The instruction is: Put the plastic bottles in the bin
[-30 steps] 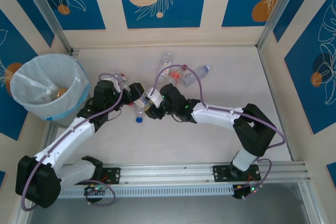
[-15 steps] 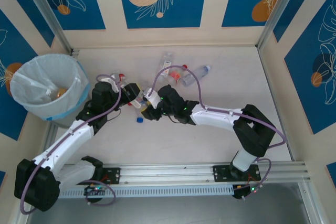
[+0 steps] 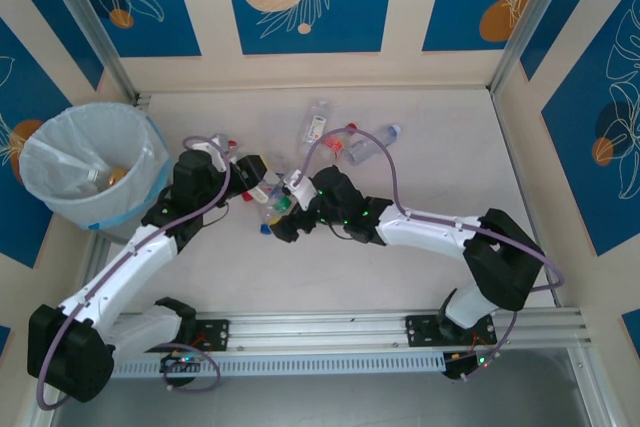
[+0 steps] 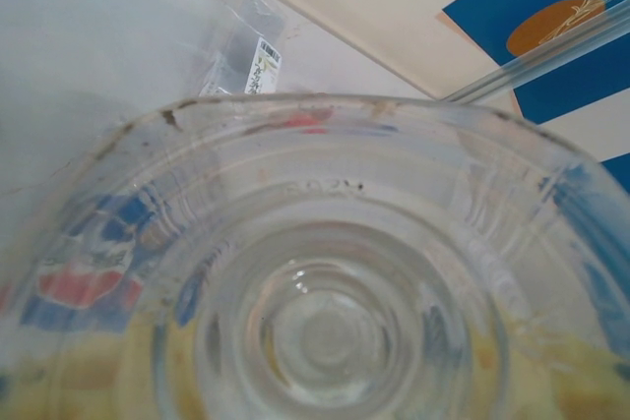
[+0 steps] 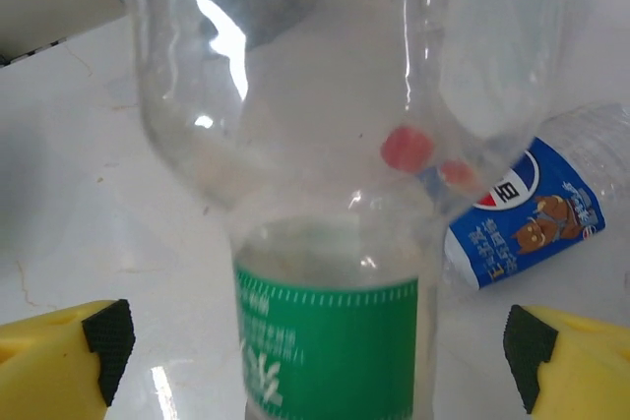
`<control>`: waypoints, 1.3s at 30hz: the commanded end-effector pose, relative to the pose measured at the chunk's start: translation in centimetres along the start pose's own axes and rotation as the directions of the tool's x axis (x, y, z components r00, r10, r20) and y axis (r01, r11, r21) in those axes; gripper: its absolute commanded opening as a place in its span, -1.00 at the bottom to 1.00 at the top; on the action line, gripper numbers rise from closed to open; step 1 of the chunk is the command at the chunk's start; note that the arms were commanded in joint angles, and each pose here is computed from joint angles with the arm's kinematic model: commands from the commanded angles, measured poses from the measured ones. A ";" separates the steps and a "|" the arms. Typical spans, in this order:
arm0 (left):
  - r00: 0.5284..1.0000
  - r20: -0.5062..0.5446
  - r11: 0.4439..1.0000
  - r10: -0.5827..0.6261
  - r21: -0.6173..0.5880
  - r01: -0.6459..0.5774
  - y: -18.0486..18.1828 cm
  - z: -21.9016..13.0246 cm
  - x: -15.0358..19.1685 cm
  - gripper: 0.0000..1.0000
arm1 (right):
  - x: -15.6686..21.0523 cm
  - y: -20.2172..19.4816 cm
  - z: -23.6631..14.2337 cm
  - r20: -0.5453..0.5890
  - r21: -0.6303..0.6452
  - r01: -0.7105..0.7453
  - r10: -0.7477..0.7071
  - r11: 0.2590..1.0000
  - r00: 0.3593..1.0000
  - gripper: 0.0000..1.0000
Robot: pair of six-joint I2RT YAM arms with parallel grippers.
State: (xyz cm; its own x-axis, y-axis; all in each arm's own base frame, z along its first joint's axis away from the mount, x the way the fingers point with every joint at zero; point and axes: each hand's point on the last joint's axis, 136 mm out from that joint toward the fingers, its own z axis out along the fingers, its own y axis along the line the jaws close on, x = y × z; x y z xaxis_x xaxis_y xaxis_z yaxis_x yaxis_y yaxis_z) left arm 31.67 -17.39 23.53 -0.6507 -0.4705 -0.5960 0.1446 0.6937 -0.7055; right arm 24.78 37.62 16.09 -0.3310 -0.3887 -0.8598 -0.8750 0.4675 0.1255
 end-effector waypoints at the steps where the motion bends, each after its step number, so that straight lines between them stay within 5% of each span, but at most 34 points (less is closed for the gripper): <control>1: 0.999 0.030 0.999 0.036 0.001 -0.036 -1.1 -0.6 -1.3 -0.14 | -0.9 0.8 -1.8 0.047 -0.046 0.030 -0.028 0.998 0.998 0.99; 7: 0.996 0.049 0.998 0.068 -0.021 -0.067 -1.4 -1.1 -2.4 -0.15 | -0.1 2.2 -6.0 0.033 -0.173 0.114 -0.109 0.978 0.993 0.99; 11: 0.992 0.059 0.994 0.108 -0.034 -0.106 -2.2 -1.6 -3.6 -0.16 | -1.6 -0.4 -8.8 0.073 -0.098 0.053 -0.046 0.994 0.996 0.98; 15: 0.984 0.085 0.987 0.159 -0.047 -0.156 -3.1 -2.2 -5.1 -0.16 | -3.1 -4.3 -11.5 0.143 -0.005 -0.155 0.154 0.988 0.978 0.98; 23: 0.946 0.109 0.948 0.304 -0.134 -0.289 -4.6 -4.4 -8.8 -0.17 | -1.9 -11.0 -13.4 0.240 0.170 -0.555 0.512 0.814 0.825 0.99; 31: 0.848 0.255 0.854 0.465 -0.382 -0.353 -5.1 -10.8 -18.8 -0.18 | -0.8 -13.3 -13.9 0.298 0.219 -0.670 0.605 0.709 0.738 0.99; 39: 0.717 0.320 0.709 0.619 -0.621 -0.334 -5.0 -17.9 -25.8 -0.15 | 0.2 -13.4 -14.3 0.278 0.255 -0.690 0.632 0.677 0.723 0.99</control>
State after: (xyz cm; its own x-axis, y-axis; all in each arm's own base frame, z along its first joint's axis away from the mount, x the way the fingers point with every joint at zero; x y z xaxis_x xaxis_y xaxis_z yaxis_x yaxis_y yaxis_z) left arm 34.94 -1.20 48.06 -0.1478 -0.1906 -0.9705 -0.0552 0.9813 -0.1843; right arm 31.35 20.62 21.24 -0.6865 0.2029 -0.6983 -0.3227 0.7755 0.5426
